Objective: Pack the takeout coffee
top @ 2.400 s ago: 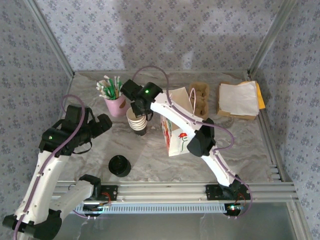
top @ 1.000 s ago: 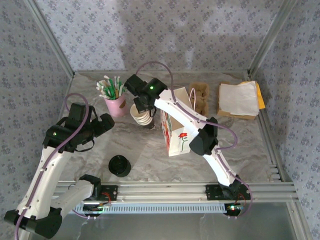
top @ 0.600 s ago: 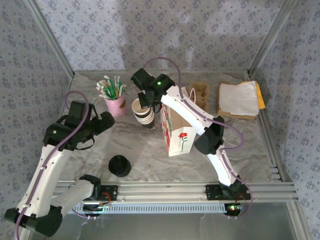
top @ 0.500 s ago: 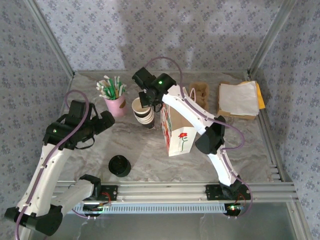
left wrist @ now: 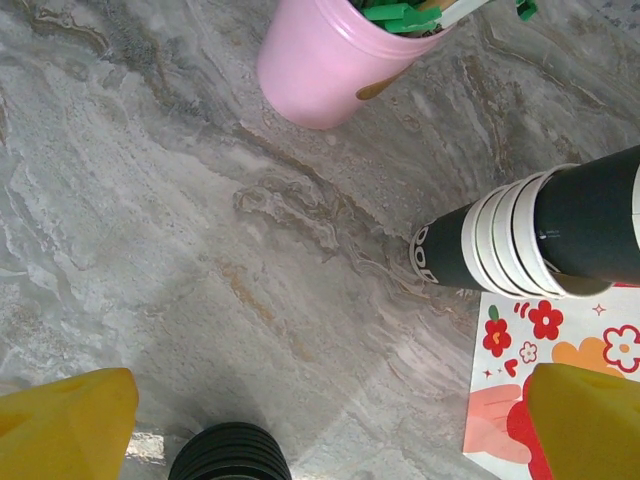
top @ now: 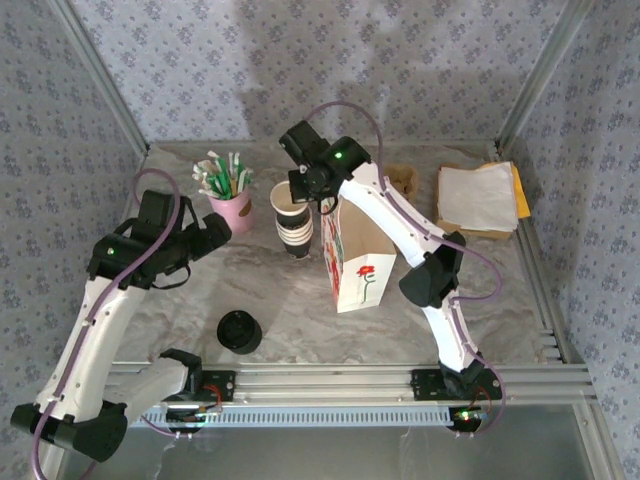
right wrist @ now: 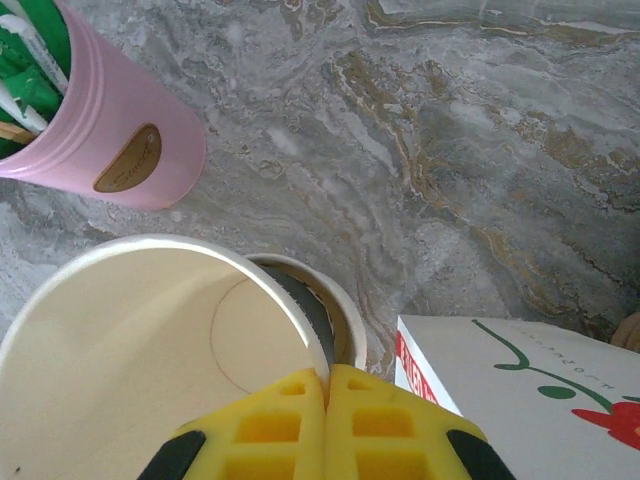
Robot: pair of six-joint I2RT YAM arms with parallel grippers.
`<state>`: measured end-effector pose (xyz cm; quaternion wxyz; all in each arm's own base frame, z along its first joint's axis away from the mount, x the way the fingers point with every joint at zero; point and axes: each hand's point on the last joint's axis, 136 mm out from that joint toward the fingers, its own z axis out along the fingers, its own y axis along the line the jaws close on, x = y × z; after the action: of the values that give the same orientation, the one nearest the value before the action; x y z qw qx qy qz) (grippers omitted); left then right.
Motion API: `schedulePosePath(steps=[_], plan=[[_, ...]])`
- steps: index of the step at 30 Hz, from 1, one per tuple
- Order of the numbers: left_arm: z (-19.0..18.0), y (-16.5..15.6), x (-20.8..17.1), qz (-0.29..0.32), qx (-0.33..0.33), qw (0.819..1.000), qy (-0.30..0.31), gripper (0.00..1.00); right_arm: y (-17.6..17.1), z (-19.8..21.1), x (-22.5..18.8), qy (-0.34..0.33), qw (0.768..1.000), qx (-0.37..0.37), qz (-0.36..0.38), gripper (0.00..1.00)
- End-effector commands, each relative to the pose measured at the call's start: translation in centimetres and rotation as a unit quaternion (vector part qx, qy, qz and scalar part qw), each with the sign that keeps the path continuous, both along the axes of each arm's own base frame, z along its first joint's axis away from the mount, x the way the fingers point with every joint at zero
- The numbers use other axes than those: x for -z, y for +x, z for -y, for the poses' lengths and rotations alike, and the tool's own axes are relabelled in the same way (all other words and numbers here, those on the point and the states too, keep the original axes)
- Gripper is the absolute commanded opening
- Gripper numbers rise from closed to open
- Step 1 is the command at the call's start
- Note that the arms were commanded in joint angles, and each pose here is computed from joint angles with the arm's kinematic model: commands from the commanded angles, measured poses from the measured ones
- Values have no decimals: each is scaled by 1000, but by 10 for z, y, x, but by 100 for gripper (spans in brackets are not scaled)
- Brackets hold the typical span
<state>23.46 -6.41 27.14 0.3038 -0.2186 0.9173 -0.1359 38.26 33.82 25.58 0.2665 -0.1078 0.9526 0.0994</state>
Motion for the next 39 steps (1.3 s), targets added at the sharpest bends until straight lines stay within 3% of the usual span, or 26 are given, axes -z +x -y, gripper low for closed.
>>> schedulePosePath(steps=[1, 11, 18, 24, 29, 34, 39], plan=[[3, 2, -17, 23, 15, 1000, -1, 100, -5, 6, -42, 29, 999, -9, 33, 0], [-5, -1, -35, 30, 12, 999, 22, 100, -15, 23, -99, 41, 994, -20, 102, 1], [-36, -26, -51, 11, -36, 997, 69, 100, -66, 3, -122, 50, 988, -94, 112, 2], [-67, -56, -56, -10, -73, 990, 124, 100, -142, -10, -89, -17, 978, -195, 76, 2], [-66, -66, -47, -19, -71, 991, 112, 100, -194, -9, -30, -51, 968, -246, 28, 3], [-38, -56, -29, -19, -38, 998, 48, 100, -224, -23, 37, 1, 957, -289, -24, 3], [-22, -56, -4, -68, -25, 997, 18, 100, -222, -19, 85, -26, 957, -286, -44, 3]])
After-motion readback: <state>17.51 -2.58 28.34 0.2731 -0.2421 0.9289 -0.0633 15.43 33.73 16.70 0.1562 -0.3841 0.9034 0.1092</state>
